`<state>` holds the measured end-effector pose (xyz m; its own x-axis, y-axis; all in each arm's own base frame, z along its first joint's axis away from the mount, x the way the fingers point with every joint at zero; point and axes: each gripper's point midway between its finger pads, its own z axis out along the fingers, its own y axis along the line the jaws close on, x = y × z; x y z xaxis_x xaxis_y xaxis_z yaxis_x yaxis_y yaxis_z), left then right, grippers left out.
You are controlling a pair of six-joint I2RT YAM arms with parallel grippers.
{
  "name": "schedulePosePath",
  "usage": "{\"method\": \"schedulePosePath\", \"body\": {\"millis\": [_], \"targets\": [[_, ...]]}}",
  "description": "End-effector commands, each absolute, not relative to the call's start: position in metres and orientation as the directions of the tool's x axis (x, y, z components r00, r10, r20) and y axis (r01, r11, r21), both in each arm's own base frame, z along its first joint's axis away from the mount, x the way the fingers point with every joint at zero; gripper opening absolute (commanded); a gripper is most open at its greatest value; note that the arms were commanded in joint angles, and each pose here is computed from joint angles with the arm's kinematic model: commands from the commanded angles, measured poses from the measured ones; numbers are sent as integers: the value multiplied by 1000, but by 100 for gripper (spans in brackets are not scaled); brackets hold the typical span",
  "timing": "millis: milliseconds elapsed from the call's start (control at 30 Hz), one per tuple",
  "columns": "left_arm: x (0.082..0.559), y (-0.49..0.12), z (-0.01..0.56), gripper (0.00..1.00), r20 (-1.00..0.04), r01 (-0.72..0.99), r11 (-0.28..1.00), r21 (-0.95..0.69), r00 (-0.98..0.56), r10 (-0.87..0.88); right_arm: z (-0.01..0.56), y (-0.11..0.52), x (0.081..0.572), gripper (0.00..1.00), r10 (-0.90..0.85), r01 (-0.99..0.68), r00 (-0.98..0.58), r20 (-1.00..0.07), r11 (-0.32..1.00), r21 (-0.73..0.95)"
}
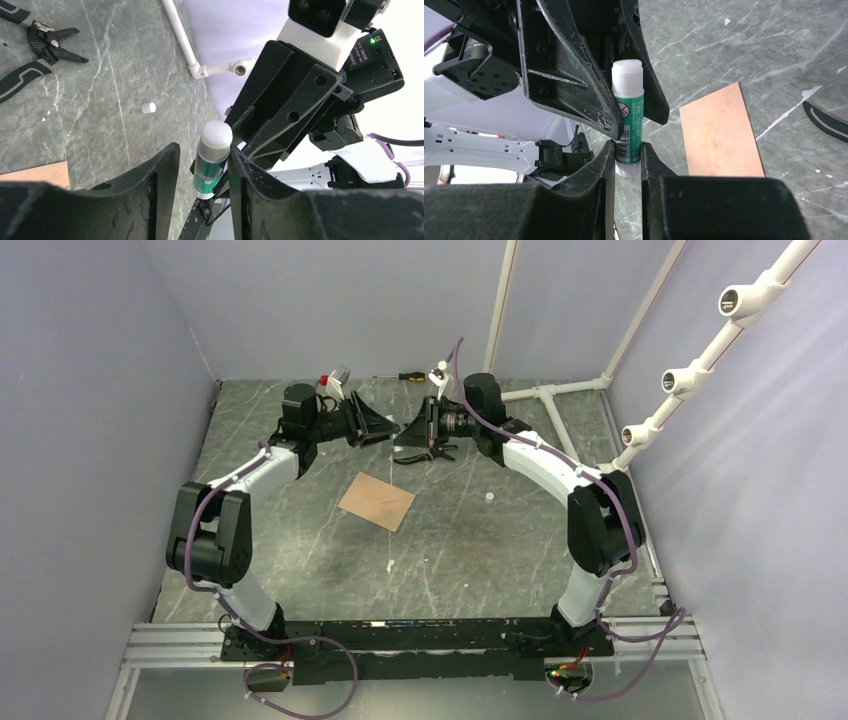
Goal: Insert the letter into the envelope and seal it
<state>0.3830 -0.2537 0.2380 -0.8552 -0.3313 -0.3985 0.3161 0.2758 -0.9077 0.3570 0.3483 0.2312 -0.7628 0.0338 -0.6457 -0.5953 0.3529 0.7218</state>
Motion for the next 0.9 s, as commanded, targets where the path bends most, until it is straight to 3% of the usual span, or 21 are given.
{"method": "schedulePosePath", "body": {"millis": [0,100,133,167,233,300,400,600,867], "targets": [[382,-261,246,42,-424,360,246,-900,-852,-308,269,356,357,19,60,-672,-701,-710,275,687],[382,-262,251,24,-429,371,231,-899,-851,-302,271,356,356,19,65,-673,-700,-711,272,688],[382,-263,253,11,-434,378,227,-898,-849,-302,272,355,356,20,69,-671,-700,-711,275,688],[382,-263,255,4,-437,382,224,-897,-846,-305,273,354,356,22,75,-669,-699,-711,281,688],[382,-262,264,3,-459,407,218,-887,-829,-320,276,350,357,34,100,-655,-697,-710,313,688],[384,-260,279,2,-499,446,226,-866,-798,-338,279,342,359,57,143,-633,-690,-709,357,687],[387,-257,302,2,-567,504,260,-824,-739,-364,293,334,359,69,246,-594,-681,-689,364,717],[390,-252,351,3,-601,553,248,-795,-668,-439,318,344,339,70,405,-538,-740,-536,121,834],[381,-254,371,2,-514,520,132,-844,-714,-476,350,351,349,64,478,-555,-721,-502,36,831]]}}
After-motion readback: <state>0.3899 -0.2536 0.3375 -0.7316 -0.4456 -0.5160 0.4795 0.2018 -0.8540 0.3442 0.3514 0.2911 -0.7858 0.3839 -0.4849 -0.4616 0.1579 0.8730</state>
